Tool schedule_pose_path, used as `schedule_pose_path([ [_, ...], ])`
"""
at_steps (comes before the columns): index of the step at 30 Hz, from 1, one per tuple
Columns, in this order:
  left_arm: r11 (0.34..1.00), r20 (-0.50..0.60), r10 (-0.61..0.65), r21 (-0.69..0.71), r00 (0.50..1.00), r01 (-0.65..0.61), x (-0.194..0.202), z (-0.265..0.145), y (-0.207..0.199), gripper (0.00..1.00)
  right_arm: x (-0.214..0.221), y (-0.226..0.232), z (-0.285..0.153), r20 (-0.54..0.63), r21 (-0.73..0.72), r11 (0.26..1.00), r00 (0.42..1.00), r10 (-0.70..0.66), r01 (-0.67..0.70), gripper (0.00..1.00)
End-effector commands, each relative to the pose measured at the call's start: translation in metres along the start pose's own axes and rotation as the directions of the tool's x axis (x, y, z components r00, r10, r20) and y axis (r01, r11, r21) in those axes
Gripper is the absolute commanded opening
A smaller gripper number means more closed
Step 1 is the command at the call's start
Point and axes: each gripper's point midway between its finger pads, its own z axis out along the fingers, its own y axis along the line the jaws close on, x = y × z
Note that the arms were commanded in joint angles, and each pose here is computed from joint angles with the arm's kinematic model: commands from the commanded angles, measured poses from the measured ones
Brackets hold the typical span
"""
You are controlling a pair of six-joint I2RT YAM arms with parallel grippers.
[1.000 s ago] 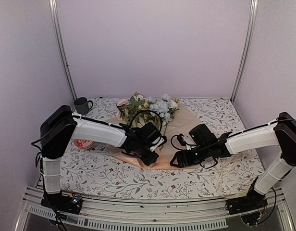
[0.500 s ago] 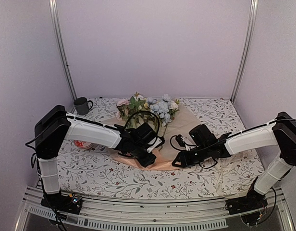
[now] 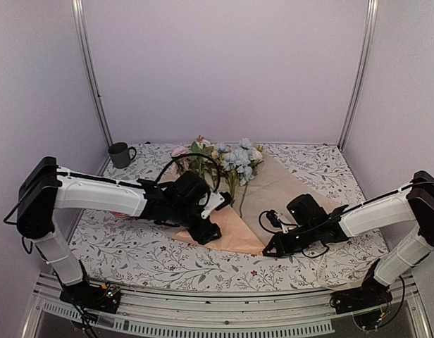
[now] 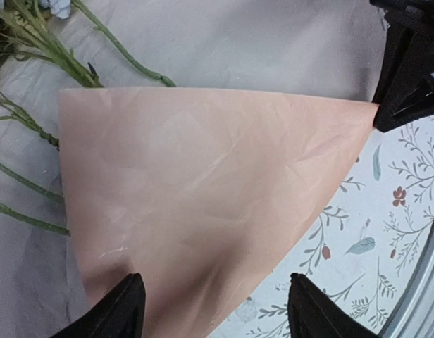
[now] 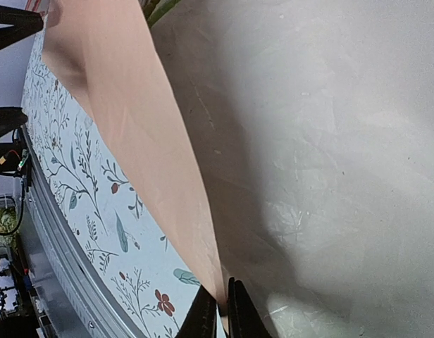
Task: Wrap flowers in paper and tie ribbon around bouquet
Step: Press the fold line of the 1/4-folded wrapping paper.
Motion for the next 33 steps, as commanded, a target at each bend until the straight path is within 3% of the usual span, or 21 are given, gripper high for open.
schedule_pose_path([
  [1, 0.999, -0.027, -0.039, 0.014, 0.999, 0.04, 0.029, -0.01, 0.011, 0.72, 0.016, -0.007, -0.002, -0.046, 0.014, 1.0, 0.999, 0.008, -0.007, 0.08],
  [11, 0.997, -0.023, -0.066, -0.038, 0.998, 0.065, 0.047, -0.02, 0.025, 0.76, 0.023, -0.012, -0.006, -0.081, 0.046, 0.999, 0.997, 0.009, -0.005, 0.09],
  [16, 0.989, 0.002, -0.14, 0.036, 0.99, 0.14, 0.044, -0.02, 0.027, 0.75, 0.029, -0.02, -0.008, -0.101, 0.087, 0.996, 0.995, 0.024, -0.015, 0.09],
  [21, 0.959, -0.081, -0.251, 0.117, 0.965, 0.259, 0.063, -0.005, 0.027, 0.67, 0.033, -0.024, -0.006, -0.114, 0.103, 0.994, 0.993, 0.03, -0.018, 0.09],
  [27, 0.94, -0.09, -0.264, 0.2, 0.96, 0.277, 0.068, -0.003, 0.013, 0.64, 0.033, -0.026, -0.008, -0.116, 0.116, 0.993, 0.993, 0.028, -0.014, 0.1],
  [30, 0.936, -0.107, -0.269, 0.205, 0.957, 0.286, 0.074, 0.001, 0.012, 0.55, 0.033, -0.023, -0.008, -0.126, 0.11, 0.994, 0.992, 0.018, -0.004, 0.15],
  [33, 0.911, -0.106, -0.265, 0.299, 0.958, 0.285, 0.071, -0.002, -0.004, 0.35, 0.033, -0.019, -0.011, -0.142, 0.094, 0.995, 0.99, 0.0, 0.013, 0.25],
])
